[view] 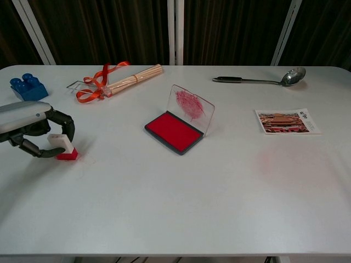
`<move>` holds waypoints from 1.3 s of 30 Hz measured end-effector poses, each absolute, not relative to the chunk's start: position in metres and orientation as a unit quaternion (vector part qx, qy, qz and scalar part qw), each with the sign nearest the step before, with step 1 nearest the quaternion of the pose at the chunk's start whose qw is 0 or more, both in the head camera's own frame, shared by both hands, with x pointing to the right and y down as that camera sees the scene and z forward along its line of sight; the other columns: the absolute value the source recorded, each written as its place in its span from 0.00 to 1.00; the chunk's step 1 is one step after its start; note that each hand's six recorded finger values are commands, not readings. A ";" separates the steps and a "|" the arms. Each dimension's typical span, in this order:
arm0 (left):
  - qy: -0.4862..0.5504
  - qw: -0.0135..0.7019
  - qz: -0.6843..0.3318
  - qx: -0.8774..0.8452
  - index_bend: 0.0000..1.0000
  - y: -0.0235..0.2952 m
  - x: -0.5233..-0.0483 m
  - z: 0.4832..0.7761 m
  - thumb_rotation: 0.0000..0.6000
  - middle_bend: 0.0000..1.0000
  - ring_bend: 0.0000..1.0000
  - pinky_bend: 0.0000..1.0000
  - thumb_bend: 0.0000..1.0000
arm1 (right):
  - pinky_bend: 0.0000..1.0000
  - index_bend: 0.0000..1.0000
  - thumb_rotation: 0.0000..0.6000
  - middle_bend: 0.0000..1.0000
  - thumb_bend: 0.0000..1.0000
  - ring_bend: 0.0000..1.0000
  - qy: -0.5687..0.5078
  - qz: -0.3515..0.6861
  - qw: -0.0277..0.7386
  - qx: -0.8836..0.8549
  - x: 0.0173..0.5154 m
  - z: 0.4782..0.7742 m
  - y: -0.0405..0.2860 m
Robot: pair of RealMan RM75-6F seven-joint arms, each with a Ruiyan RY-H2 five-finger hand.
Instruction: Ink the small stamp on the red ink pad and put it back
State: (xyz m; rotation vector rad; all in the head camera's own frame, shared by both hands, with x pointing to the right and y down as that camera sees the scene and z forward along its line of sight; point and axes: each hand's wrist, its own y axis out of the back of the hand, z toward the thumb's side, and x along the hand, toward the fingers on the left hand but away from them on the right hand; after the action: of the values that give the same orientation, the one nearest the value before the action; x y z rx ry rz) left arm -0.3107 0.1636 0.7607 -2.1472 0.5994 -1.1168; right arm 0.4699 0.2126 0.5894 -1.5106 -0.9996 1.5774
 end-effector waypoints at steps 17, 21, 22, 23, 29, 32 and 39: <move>0.223 0.322 -0.419 -0.819 0.39 0.164 -0.313 0.755 1.00 0.43 0.98 1.00 0.40 | 0.00 0.00 1.00 0.00 0.23 0.00 -0.388 0.613 0.362 -0.585 0.470 0.589 0.213; 0.222 0.326 -0.417 -0.819 0.39 0.165 -0.314 0.751 1.00 0.43 0.98 1.00 0.40 | 0.00 0.00 1.00 0.00 0.23 0.00 -0.388 0.613 0.362 -0.585 0.470 0.589 0.212; 0.221 0.327 -0.417 -0.819 0.39 0.166 -0.315 0.750 1.00 0.43 0.98 1.00 0.40 | 0.00 0.00 1.00 0.00 0.23 0.00 -0.387 0.613 0.362 -0.585 0.470 0.589 0.212; 0.221 0.328 -0.417 -0.818 0.39 0.166 -0.315 0.749 1.00 0.43 0.98 1.00 0.40 | 0.00 0.00 1.00 0.00 0.23 0.00 -0.387 0.613 0.362 -0.586 0.470 0.589 0.212; 0.221 0.329 -0.418 -0.817 0.39 0.168 -0.318 0.746 1.00 0.43 0.98 1.00 0.40 | 0.00 0.00 1.00 0.00 0.23 0.00 -0.385 0.615 0.361 -0.586 0.469 0.591 0.212; 0.221 0.329 -0.419 -0.817 0.39 0.167 -0.318 0.745 1.00 0.43 0.98 1.00 0.40 | 0.00 0.00 1.00 0.00 0.23 0.00 -0.385 0.615 0.362 -0.586 0.469 0.590 0.212; 0.225 0.330 -0.415 -0.817 0.36 0.166 -0.318 0.741 1.00 0.40 0.98 1.00 0.40 | 0.00 0.00 1.00 0.00 0.23 0.00 -0.386 0.614 0.364 -0.584 0.469 0.588 0.211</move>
State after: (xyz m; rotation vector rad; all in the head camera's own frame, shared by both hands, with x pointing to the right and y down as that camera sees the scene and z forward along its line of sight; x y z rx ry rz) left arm -0.3177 0.1662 0.7413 -2.1379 0.5888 -1.0864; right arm 0.4694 0.2111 0.5878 -1.5030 -0.9932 1.5811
